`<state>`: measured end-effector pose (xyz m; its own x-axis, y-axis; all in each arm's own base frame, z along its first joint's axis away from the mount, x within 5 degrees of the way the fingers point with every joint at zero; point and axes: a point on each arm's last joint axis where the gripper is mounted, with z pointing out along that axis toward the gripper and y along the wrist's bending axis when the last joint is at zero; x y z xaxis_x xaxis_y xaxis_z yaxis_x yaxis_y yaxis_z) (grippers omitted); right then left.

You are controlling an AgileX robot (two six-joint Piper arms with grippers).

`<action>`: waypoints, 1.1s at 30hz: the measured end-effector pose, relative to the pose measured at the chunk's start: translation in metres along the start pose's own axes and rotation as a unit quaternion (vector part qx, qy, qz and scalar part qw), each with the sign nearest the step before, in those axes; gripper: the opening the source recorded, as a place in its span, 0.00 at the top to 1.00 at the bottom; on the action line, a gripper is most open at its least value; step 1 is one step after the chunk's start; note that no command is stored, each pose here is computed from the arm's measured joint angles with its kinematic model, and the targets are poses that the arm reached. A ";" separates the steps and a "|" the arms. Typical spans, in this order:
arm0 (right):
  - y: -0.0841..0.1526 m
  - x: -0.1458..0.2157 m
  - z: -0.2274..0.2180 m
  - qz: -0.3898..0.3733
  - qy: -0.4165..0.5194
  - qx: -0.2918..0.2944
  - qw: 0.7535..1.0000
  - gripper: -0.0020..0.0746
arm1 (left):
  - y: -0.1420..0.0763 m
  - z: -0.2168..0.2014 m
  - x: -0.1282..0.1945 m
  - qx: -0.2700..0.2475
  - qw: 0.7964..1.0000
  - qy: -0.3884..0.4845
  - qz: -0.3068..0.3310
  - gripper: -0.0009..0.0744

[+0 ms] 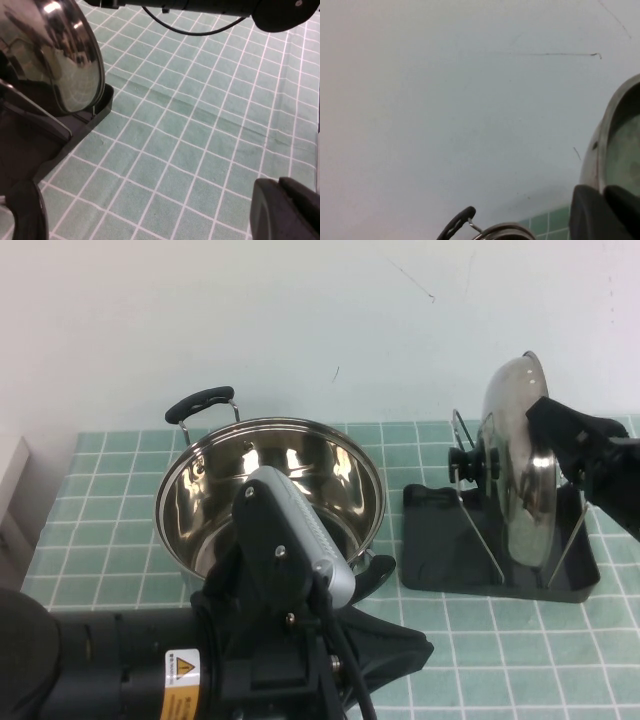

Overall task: Put pot lid on rack
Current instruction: Place the pot lid on the pot rack

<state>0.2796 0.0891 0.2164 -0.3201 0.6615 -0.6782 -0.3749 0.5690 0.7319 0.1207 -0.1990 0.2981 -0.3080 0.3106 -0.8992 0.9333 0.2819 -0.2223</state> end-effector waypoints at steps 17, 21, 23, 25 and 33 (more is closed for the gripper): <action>-0.008 0.003 0.003 0.011 -0.006 0.009 1.000 0.42 | 0.000 0.000 0.000 -0.001 1.000 0.001 0.000 0.99; -0.011 0.000 0.002 0.004 -0.008 0.012 1.000 0.19 | 0.000 0.000 0.000 -0.001 1.000 0.001 0.000 0.99; -0.011 -0.004 0.000 -0.009 -0.012 0.013 1.000 0.16 | 0.000 0.000 0.000 -0.002 1.000 0.000 0.000 0.99; -0.010 -0.012 -0.003 -0.021 -0.025 0.013 0.999 0.15 | 0.001 0.000 0.000 -0.005 1.000 0.000 0.000 0.99; 0.026 -0.046 -0.022 -0.098 -0.066 -0.047 0.992 0.20 | 0.012 -0.009 -0.007 -0.086 0.995 -0.032 0.045 0.99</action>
<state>0.2651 0.0630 0.2651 -0.1190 0.6035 -0.7884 -0.5009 0.6491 0.5725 0.1321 -0.1903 0.3055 -0.2080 0.2850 -0.9357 0.9095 0.4083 -0.0779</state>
